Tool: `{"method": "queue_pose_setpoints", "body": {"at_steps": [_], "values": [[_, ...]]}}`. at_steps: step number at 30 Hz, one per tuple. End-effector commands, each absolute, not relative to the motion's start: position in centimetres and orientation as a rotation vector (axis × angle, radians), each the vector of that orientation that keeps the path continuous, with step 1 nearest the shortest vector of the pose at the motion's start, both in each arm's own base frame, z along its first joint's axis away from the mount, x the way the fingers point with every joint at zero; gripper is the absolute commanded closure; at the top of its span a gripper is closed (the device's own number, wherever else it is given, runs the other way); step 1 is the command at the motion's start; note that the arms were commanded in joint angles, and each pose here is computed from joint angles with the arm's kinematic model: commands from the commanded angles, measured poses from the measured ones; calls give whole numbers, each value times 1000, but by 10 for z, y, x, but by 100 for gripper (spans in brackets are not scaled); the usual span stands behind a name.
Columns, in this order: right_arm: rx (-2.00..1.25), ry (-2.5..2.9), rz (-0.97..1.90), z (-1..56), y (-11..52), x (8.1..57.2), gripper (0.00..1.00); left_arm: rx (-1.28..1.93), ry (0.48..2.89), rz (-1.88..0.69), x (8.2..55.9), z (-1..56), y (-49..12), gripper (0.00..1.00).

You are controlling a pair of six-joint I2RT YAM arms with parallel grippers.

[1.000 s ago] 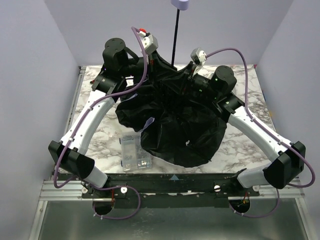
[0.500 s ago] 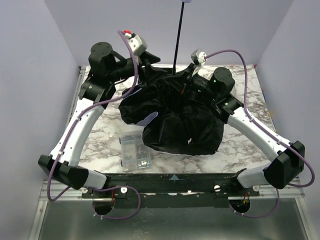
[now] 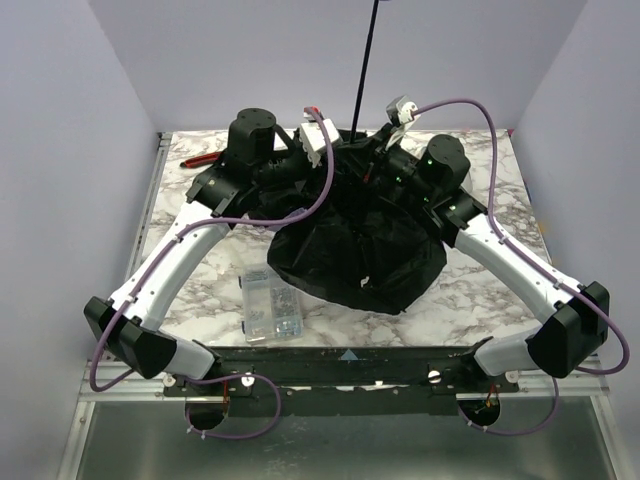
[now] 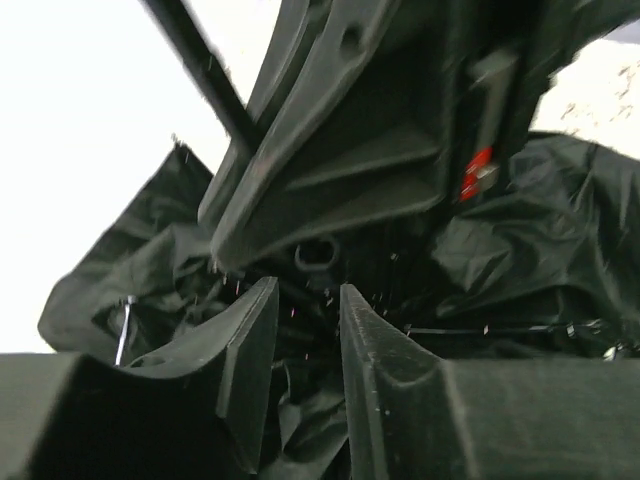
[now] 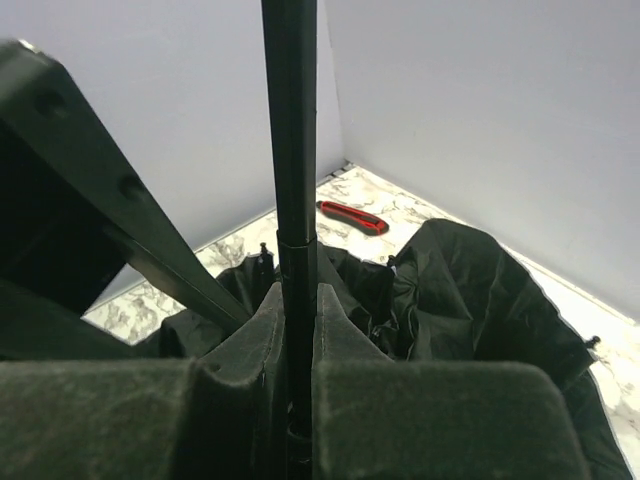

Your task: Open the umbrella

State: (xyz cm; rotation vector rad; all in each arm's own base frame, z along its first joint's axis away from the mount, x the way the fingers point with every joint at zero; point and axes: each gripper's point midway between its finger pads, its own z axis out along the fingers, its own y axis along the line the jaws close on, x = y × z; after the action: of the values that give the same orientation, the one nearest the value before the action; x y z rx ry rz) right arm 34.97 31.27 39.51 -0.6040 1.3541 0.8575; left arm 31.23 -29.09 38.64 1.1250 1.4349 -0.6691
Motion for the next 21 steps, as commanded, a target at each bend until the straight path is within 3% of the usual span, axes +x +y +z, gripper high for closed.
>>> {"method": "queue_pose_setpoints", "body": {"at_steps": [1, 11, 21], "values": [[-530, 1224, 809, 444, 300, 354, 100, 1108, 1600, -508, 328, 346, -266, 70], [-536, 1198, 755, 455, 290, 353, 100, 1093, 1803, -371, 322, 271, -211, 74], [-593, 1189, 746, 455, 287, 347, 100, 970, 1925, -283, 341, 243, -152, 62]]}}
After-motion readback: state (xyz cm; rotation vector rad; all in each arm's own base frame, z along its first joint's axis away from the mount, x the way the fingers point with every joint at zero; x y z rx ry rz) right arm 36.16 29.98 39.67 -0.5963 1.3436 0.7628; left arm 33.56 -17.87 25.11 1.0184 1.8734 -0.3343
